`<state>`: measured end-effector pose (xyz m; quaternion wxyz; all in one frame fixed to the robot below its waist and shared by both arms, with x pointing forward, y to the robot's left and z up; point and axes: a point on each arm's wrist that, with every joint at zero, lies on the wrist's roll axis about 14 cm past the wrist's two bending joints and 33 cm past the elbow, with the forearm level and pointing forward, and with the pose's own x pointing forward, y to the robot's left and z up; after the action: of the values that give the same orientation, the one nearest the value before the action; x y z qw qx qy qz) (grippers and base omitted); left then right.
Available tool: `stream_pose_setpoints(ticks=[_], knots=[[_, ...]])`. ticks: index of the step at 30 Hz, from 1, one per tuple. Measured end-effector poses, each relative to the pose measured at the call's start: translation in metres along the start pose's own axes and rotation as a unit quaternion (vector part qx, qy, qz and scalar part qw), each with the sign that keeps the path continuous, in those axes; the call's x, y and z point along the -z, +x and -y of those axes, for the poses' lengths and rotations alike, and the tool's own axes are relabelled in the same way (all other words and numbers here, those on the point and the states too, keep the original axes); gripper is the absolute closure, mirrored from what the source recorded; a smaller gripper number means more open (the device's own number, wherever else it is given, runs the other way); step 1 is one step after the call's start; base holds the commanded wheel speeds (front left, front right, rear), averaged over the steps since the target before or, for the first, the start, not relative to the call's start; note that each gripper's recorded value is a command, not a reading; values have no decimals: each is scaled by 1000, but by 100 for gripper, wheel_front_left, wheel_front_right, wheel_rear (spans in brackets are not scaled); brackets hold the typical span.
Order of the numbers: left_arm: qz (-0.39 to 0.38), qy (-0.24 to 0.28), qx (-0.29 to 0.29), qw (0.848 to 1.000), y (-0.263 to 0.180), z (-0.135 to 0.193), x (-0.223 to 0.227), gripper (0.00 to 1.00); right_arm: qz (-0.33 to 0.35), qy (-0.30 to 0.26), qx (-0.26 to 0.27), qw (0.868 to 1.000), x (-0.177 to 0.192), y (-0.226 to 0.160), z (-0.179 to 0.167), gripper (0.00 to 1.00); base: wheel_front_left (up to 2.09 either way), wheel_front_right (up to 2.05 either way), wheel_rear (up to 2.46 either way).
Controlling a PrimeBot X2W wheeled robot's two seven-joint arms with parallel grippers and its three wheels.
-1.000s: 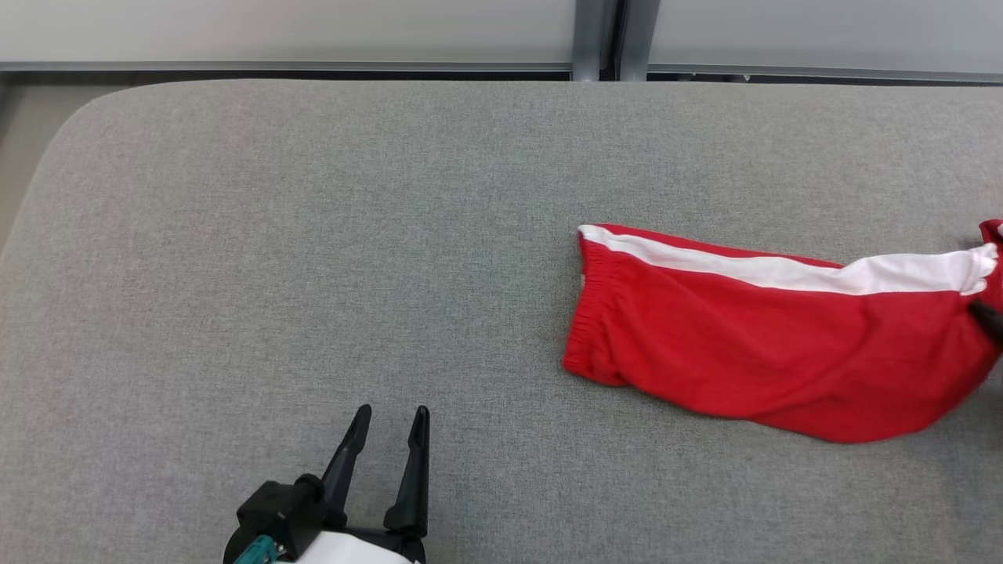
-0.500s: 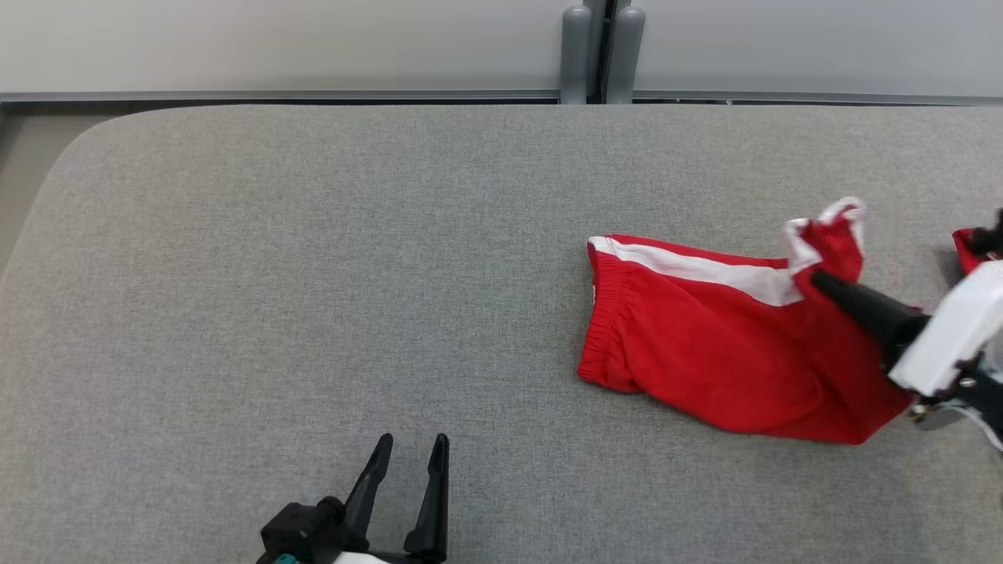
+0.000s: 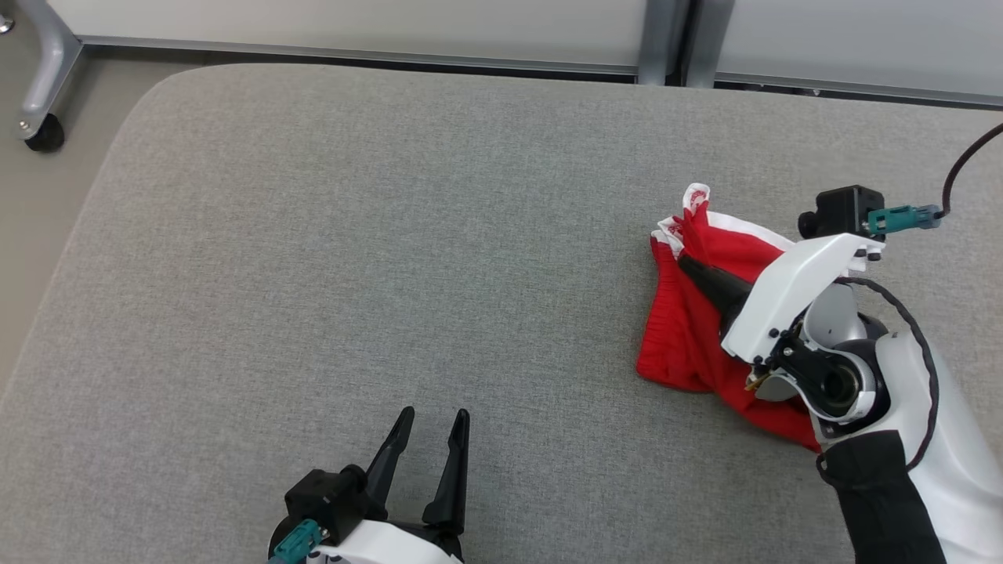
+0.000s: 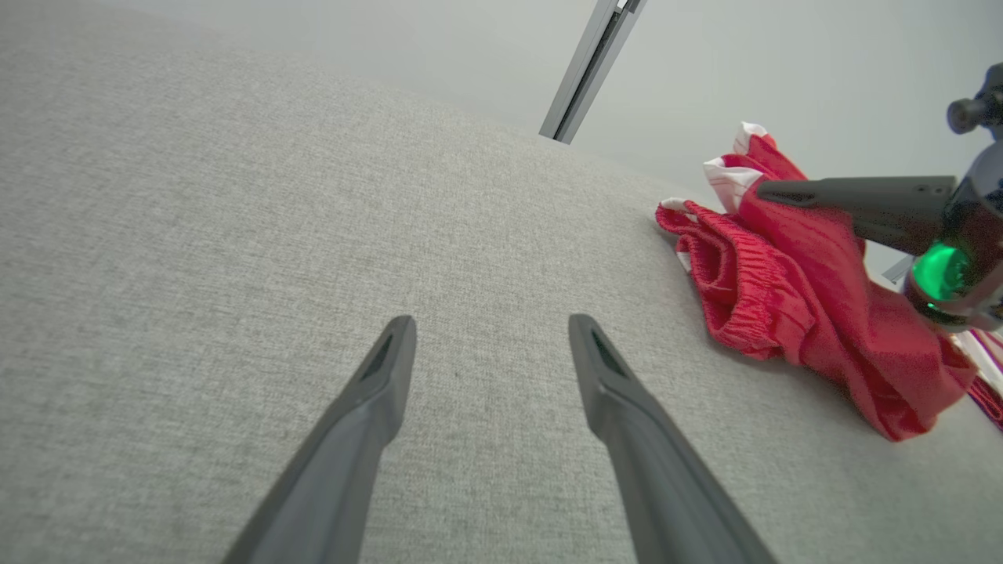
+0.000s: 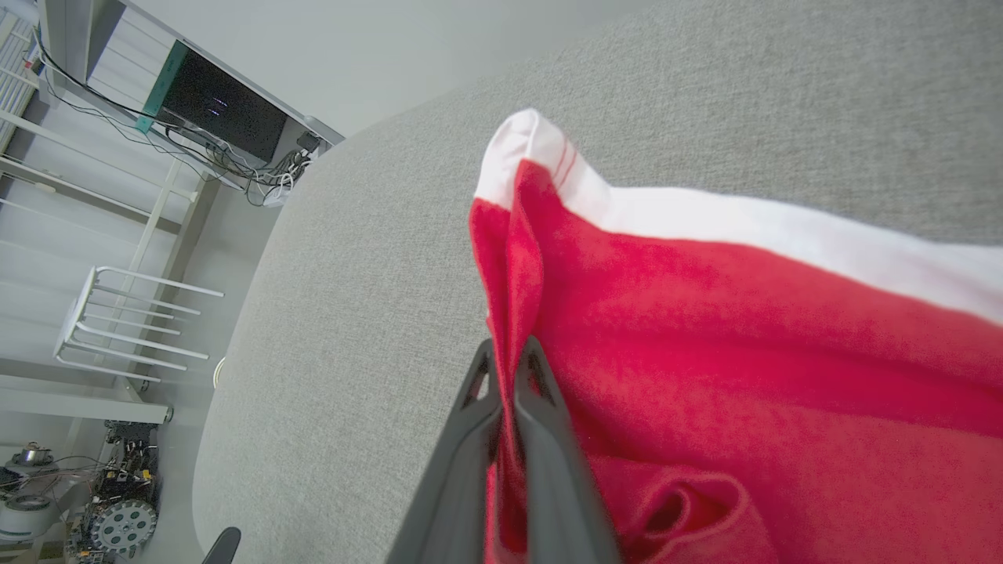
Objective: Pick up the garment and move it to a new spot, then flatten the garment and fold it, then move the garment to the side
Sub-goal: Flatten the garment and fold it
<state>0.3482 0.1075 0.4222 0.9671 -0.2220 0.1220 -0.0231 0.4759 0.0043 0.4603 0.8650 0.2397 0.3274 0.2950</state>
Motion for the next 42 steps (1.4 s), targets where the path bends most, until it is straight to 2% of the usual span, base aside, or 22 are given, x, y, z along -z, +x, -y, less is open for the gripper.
stream_pose_setpoints(ticks=[1, 3, 4, 8, 11, 13, 14, 16, 19, 24, 27, 32, 34, 38, 42], knots=[[0, -1, -6, 1000, -1, -3, 0, 0, -3, 2, -1, 1000, 2, 3, -1, 100, 0, 0, 0], [2, -3, -14, 1000, -4, -8, -1, 0, -6, 9, -15, 1000, 7, 9, -8, 40, 0, 0, 0], [3, -3, -18, 1000, -4, -11, -1, 0, -7, 9, -23, 1000, 9, 10, -13, 0, 0, 0, 0], [-2, -9, -28, 1000, -12, -16, 4, 0, 16, -2, -47, 999, 10, 1, -34, 0, 0, 0, 0], [-3, -12, -29, 1000, -19, -16, 6, 0, 82, -23, -64, 994, -11, -21, -51, 0, 0, 0, 0], [0, -8, -29, 1000, -23, -19, 4, 0, 125, -64, -57, 988, -22, -43, -57, 0, 0, 0, 0], [8, -3, -31, 999, -27, -23, -1, 0, 173, -96, -35, 980, -35, -72, -50, 0, 0, 0, 0], [14, 6, -28, 999, -32, -24, -4, 0, 209, -137, 0, 968, -42, -103, -35, 0, 0, 0, 0], [36, 14, -19, 999, -33, -20, -17, 0, 268, -170, 62, 946, -49, -151, -4, 0, 0, 0, 0], [76, 39, -10, 996, -40, -16, -39, 0, 310, -238, 176, 904, -29, -216, 56, 0, 0, 0, 0], [99, 55, -9, 994, -42, -18, -52, 0, 331, -250, 229, 880, -15, -245, 89, 0, 0, 0, 0], [97, 66, -19, 993, -51, -27, -49, 0, 322, -212, 287, 877, 19, -257, 125, 0, 0, 0, 0], [95, 68, -21, 993, -52, -29, -48, 0, 322, -207, 292, 877, 21, -258, 128, 0, 0, 0, 0], [96, 71, -23, 993, -51, -32, -49, 0, 335, -214, 282, 873, 12, -253, 119, 0, 0, 0, 0], [96, 71, -25, 993, -48, -33, -50, 0, 349, -246, 239, 872, -13, -231, 94, 0, 0, 0, 0]])
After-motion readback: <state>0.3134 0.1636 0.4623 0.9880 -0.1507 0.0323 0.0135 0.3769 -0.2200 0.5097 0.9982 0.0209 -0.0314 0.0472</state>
